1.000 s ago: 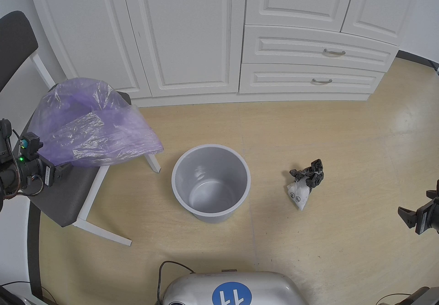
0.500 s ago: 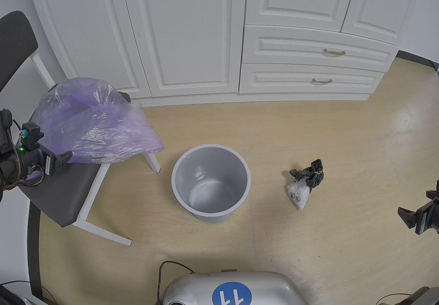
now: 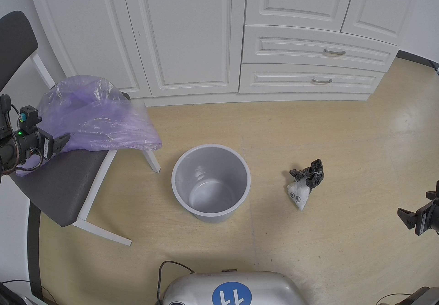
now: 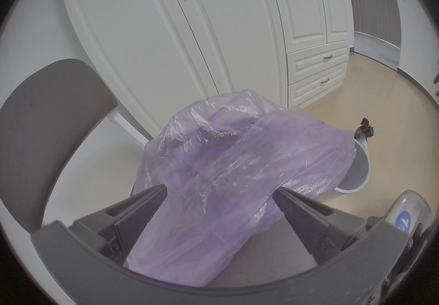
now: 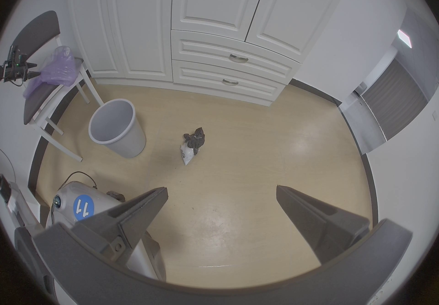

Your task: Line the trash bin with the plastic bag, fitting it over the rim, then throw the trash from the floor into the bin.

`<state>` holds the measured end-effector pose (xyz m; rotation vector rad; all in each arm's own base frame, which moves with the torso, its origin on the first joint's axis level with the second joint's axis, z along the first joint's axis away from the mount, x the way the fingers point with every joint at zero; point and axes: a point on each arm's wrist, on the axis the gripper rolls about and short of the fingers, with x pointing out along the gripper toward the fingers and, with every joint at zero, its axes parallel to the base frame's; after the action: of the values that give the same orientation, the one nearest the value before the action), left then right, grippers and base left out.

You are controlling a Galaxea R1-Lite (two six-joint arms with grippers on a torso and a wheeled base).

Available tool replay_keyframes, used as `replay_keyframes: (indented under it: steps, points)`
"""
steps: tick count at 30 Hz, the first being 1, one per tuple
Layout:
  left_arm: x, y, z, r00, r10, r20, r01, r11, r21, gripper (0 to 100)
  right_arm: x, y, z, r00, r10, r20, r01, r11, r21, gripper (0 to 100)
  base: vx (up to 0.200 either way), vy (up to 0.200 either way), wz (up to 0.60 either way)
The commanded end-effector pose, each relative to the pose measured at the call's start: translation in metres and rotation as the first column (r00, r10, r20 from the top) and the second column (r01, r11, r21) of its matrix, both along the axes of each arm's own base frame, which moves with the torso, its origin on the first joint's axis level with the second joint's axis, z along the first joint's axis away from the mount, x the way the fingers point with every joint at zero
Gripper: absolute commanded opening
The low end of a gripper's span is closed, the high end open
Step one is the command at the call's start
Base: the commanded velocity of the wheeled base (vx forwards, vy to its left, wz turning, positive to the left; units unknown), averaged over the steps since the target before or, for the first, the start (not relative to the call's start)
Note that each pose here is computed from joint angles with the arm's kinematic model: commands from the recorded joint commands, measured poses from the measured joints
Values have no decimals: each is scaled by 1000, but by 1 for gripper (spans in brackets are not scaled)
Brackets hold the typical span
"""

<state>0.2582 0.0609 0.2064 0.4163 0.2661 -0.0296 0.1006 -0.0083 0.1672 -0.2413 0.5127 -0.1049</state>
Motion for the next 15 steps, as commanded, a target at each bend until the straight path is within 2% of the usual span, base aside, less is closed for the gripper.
replay_keyframes:
  steps: [1, 15]
  points:
    - [13, 3, 5, 1000, 2, 19, -2, 1000, 4, 100, 0, 0, 0, 1000, 0, -2, 0, 1000, 0, 100, 0, 0, 0]
    - [13, 6, 18, 1000, 14, 24, -13, 1000, -9, 100, 1, 0, 0, 1000, 0, -3, 0, 1000, 0, 100, 0, 0, 0]
